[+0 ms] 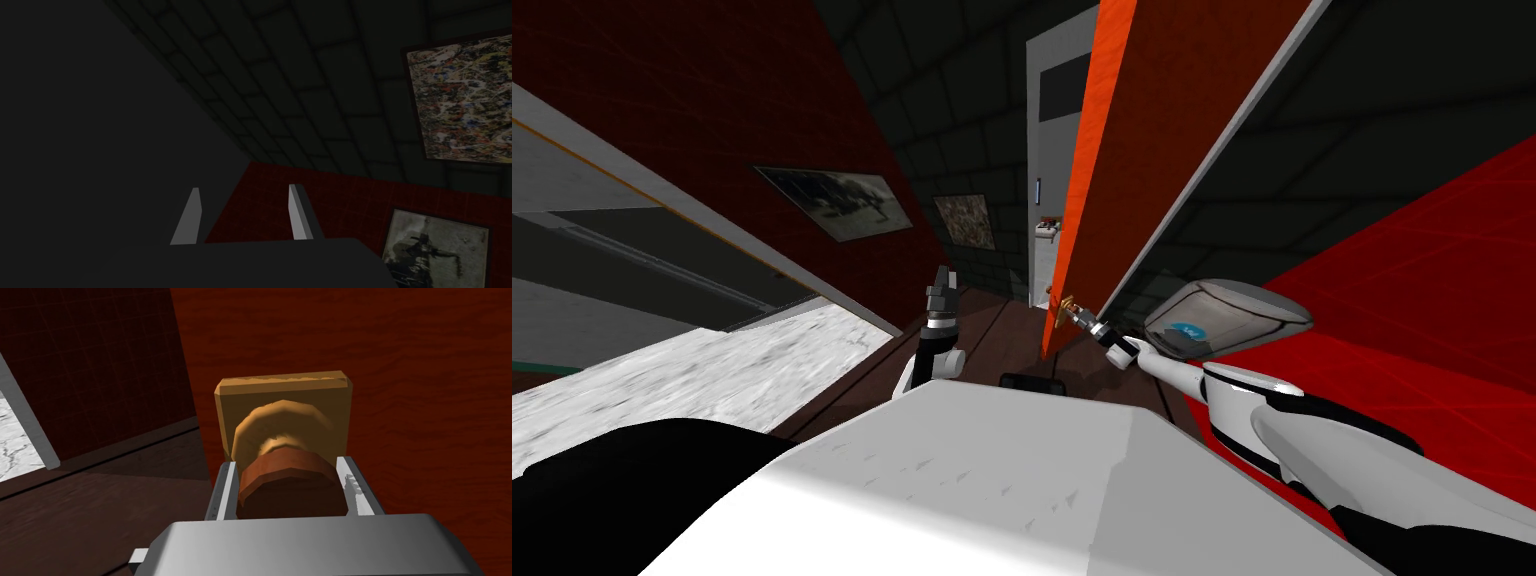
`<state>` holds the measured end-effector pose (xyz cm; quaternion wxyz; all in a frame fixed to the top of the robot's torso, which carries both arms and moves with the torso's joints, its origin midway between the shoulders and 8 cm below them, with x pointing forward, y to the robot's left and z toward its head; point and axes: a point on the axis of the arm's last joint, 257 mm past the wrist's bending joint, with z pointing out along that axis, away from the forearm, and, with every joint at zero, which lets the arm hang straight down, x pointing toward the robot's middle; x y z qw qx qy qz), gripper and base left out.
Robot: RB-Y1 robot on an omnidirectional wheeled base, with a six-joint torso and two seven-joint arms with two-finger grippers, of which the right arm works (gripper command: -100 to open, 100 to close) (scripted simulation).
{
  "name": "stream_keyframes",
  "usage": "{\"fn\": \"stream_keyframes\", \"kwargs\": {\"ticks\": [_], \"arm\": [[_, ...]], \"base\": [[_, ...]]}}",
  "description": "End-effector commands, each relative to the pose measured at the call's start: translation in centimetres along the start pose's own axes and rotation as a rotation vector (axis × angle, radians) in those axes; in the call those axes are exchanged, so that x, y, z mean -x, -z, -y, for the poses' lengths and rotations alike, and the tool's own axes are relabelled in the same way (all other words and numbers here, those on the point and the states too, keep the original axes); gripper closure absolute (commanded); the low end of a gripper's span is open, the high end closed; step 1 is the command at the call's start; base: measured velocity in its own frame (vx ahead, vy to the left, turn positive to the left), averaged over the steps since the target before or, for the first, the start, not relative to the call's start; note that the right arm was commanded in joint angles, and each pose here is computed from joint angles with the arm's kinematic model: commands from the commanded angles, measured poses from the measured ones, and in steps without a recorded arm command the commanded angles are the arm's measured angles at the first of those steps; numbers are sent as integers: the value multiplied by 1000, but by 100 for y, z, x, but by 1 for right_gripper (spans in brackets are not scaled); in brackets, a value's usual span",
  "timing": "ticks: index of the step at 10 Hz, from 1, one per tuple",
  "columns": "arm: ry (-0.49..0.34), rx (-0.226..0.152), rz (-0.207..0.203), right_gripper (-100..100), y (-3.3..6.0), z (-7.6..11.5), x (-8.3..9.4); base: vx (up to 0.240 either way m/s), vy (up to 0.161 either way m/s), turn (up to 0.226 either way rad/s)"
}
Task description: Pull the door open
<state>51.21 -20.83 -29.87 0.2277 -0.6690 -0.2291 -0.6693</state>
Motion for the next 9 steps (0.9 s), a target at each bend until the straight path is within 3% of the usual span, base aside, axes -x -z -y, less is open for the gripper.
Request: {"fn": "stream_keyframes", "kwargs": {"ticks": [1,5,9], "arm": [[-4,-11,3,100,-104,92,22],[-4,-30,1,100,-386,258,11],[-3,-46,0,100,-604,400,-6]], "base": [[-126,-198,71],[-133,-182,85],[-98,-168,76]]}}
